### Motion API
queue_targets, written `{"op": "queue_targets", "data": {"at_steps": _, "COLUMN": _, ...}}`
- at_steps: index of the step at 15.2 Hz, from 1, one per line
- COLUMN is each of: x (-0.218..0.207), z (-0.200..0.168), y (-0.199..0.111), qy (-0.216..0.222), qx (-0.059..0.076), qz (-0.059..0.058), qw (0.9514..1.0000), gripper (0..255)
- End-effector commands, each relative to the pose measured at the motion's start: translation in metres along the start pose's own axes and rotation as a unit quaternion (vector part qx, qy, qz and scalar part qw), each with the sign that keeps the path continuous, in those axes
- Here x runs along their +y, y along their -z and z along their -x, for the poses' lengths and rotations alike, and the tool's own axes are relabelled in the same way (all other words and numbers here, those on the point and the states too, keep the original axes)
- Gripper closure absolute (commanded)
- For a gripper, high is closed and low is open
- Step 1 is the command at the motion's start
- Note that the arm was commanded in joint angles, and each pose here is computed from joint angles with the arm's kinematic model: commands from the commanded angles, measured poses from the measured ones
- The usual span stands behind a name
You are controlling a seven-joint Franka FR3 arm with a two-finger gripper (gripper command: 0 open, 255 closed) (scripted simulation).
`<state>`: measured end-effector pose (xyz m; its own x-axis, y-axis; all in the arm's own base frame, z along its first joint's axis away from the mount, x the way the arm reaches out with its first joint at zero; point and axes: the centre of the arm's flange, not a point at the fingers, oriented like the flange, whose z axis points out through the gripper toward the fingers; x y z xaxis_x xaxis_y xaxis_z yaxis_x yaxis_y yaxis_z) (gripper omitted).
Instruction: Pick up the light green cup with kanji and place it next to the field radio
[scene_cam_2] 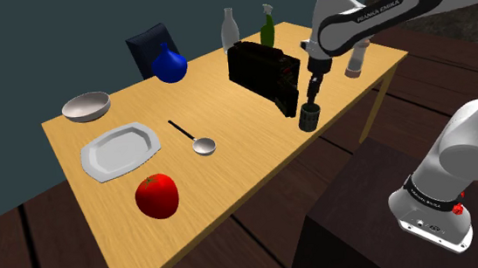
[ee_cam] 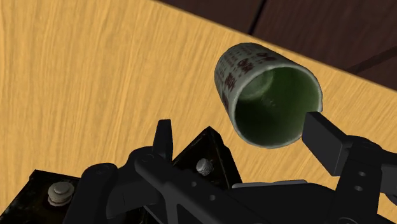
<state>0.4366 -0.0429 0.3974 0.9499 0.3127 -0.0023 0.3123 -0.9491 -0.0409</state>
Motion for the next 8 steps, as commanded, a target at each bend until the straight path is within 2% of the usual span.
{"op": "queue_targets", "data": {"at_steps": 1, "x": 0.0, "z": 0.0, "y": 0.024, "qy": 0.0, "qx": -0.001, "qz": 0.0, "qw": 1.0, "gripper": 0}}
{"op": "queue_targets", "data": {"at_steps": 2, "x": 0.0, "z": 0.0, "y": 0.034, "qy": 0.0, "qx": -0.001, "qz": 0.0, "qw": 1.0, "gripper": 0}}
{"op": "queue_targets", "data": {"at_steps": 8, "x": 0.0, "z": 0.0, "y": 0.034, "qy": 0.0, "qx": -0.001, "qz": 0.0, "qw": 1.0, "gripper": 0}}
